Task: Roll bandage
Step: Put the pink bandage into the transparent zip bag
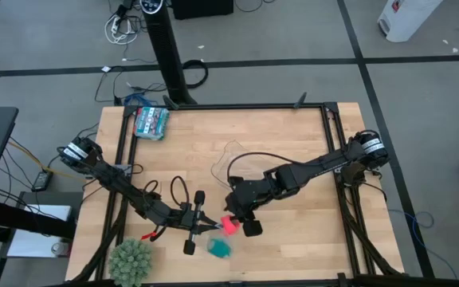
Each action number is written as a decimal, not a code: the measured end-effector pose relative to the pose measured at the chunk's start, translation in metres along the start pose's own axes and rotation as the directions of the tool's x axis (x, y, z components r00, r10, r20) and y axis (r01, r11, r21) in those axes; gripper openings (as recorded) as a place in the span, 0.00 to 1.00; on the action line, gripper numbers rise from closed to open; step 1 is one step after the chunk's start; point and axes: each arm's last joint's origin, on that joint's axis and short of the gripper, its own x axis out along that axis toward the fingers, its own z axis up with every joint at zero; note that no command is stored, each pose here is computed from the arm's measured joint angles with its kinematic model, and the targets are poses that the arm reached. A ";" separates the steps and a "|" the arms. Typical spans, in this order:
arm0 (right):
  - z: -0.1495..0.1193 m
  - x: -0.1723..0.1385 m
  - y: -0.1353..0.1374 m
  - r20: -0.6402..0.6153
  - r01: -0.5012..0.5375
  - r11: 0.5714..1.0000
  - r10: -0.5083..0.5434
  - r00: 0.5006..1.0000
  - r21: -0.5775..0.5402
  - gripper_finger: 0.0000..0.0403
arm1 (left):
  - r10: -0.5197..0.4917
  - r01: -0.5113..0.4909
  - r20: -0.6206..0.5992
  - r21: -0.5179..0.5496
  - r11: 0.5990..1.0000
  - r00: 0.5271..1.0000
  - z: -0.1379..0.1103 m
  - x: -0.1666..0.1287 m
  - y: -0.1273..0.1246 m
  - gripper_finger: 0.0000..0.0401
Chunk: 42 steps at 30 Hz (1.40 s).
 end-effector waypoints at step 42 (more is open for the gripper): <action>-0.020 0.014 0.036 0.037 -0.018 0.999 0.019 0.999 -0.046 0.28 | 0.010 -0.009 -0.022 0.018 1.000 1.000 -0.002 -0.001 -0.003 0.01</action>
